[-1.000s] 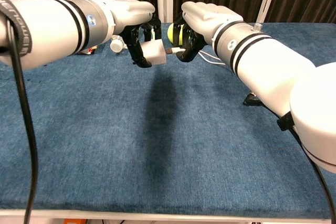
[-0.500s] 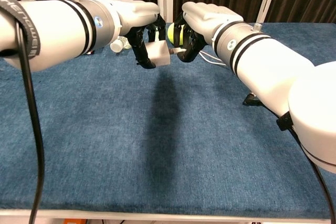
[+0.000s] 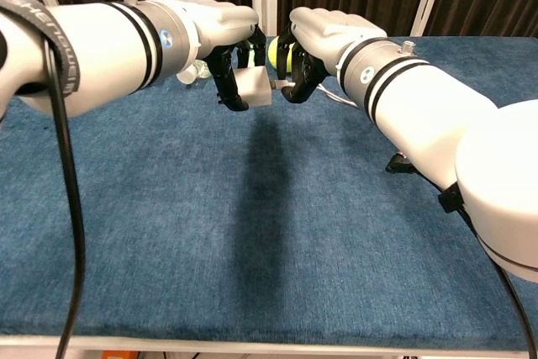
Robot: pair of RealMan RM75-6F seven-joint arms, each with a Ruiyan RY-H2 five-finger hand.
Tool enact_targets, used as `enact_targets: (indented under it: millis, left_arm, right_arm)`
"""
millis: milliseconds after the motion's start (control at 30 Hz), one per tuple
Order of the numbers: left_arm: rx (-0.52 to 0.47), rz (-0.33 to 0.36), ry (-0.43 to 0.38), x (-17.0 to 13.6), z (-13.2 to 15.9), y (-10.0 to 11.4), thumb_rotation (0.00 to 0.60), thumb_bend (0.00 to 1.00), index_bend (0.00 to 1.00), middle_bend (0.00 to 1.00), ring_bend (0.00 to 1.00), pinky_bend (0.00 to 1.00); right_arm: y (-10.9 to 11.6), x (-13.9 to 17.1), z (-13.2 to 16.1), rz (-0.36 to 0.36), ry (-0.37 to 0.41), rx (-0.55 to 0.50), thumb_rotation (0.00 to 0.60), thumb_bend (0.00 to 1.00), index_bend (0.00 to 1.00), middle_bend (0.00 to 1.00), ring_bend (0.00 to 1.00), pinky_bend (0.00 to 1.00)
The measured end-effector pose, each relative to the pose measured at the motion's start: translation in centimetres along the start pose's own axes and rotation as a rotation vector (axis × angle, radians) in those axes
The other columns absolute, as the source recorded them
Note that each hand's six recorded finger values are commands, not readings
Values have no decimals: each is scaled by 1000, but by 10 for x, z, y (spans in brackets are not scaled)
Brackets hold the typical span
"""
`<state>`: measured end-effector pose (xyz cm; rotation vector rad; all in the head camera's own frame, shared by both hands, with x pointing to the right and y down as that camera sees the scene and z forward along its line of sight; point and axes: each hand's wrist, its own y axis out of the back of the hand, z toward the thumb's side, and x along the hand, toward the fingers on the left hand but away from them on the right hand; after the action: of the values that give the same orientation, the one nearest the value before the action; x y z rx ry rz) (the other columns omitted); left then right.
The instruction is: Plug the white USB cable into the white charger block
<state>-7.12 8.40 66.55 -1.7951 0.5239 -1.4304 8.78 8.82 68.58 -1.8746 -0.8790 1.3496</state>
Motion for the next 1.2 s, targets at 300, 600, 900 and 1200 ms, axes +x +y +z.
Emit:
enact_targets:
  millis: [300,600,900,1200]
  left_arm:
    - [18,9,10,1,0,-1,600,272,444,502,438,128]
    - [15,6,10,2,2,-2,600,272,444,502,438,127]
    - [-4,-5,0,2,4,-2,600,273,444,502,438,129]
    - [-14,-6,1,3,5,-2,600,272,444,502,438,130]
  right_arm:
    - [-2,0,2,6,-5,-23,600,410,636,509,278,0]
    - [-2,1,3,5,-6,-29,600,407,637,509,278,0]
    - [-5,1,6,8,1,-45,600,407,637,509,278,0]
    - [-6,2,6,11,2,-48,600,364,578,499,278,0]
